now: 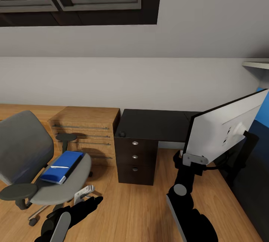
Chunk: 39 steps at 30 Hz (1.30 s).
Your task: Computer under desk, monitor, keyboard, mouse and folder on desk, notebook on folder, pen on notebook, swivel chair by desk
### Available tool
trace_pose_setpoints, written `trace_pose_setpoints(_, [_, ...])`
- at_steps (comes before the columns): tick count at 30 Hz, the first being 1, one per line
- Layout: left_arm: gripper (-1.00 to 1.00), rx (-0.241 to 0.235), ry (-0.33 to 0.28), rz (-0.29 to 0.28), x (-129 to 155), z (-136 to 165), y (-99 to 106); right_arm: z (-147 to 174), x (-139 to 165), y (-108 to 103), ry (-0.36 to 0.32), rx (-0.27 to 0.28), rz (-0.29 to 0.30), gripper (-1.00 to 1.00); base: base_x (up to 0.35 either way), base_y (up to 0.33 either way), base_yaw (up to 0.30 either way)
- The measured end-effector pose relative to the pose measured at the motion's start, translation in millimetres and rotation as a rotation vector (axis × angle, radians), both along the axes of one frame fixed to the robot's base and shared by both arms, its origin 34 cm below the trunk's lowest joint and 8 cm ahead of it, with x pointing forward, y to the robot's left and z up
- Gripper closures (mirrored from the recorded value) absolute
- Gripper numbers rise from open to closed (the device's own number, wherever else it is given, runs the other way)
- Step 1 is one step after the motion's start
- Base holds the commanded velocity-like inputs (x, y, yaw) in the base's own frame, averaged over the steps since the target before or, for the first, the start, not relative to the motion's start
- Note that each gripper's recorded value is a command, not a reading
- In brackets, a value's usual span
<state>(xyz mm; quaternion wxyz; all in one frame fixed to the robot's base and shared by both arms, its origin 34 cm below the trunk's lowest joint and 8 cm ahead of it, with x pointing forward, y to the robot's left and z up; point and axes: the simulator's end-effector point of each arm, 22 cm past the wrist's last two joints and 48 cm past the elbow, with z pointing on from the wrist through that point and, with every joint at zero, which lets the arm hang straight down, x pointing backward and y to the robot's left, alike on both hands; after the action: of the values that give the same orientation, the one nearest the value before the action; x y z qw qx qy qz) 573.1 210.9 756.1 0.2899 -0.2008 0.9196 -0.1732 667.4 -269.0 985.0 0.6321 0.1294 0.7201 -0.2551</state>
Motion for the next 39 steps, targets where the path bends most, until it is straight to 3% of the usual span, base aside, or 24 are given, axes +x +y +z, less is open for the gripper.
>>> trace_pose_setpoints(11, [-1.0,0.0,0.0,0.001,0.1,0.0,0.2,-1.6,-1.1,-8.9,0.003,0.006,-0.021,-1.0,-0.009,-0.012,0.0])
trace_pose_setpoints(39, [-1.0,0.0,0.0,0.0,0.0,0.0,0.0,-1.4,-0.3,-7.2,0.002,0.006,-0.013,-1.0,-0.046,-0.104,0.0])
